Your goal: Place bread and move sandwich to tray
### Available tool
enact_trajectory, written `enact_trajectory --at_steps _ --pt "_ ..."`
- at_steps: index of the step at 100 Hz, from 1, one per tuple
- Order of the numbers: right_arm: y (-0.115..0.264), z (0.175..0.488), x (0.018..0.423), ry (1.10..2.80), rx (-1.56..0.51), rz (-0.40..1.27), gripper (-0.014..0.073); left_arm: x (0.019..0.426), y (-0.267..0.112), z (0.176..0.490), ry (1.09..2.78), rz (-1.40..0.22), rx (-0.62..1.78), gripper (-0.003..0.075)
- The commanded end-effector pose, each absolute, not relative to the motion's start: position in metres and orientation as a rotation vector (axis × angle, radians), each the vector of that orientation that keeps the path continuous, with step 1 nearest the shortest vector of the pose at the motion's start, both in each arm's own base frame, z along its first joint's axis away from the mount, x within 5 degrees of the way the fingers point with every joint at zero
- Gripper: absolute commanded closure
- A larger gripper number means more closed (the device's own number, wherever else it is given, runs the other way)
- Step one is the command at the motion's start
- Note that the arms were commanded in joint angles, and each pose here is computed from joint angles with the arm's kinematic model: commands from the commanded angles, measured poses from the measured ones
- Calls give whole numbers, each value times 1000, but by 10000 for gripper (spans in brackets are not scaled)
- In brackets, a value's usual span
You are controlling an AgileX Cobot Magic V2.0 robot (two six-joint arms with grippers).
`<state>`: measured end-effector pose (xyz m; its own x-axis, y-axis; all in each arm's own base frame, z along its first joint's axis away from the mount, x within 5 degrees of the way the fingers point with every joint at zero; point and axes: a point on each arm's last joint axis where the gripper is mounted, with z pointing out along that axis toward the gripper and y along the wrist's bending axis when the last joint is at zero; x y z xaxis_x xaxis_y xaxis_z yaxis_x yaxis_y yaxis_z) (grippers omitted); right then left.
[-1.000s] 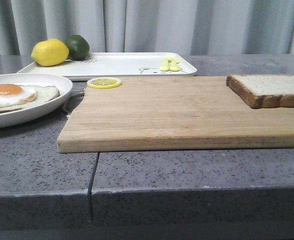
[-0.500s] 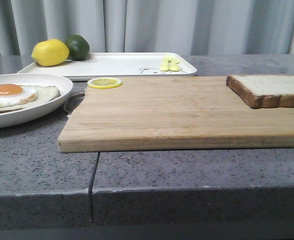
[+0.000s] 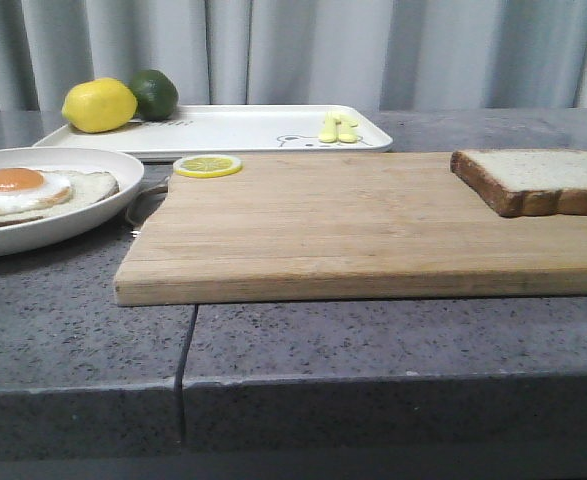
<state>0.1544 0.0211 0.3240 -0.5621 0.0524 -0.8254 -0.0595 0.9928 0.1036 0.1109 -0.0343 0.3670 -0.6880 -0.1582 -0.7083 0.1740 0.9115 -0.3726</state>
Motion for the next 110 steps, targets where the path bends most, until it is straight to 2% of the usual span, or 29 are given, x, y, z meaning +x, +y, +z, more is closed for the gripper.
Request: enact_trajectory --at_steps 1,29,39,44,53,63,72,77,110 --pt "22 342 158 2048 -9 160 655 120 -36 377 2216 -569 -1 739" --pt "22 343 159 2041 -9 161 652 133 -36 370 2265 -571 -10 733" --pt "22 343 159 2041 -9 161 609 134 -36 371 2257 -560 9 678" --pt "22 343 159 2042 -9 161 555 134 -36 371 2255 -558 11 616" --pt "22 343 159 2042 -9 161 406 134 -36 371 2253 -557 13 491" --pt "22 343 159 2041 -9 161 229 134 -36 371 2253 -557 13 304" --pt "22 343 159 2036 -9 162 135 134 -36 371 2253 -557 13 164" --pt "22 343 159 2033 -9 162 110 134 -36 371 2253 -557 13 125" --pt "22 344 159 2025 -10 163 107 134 -36 371 2253 -557 13 121"
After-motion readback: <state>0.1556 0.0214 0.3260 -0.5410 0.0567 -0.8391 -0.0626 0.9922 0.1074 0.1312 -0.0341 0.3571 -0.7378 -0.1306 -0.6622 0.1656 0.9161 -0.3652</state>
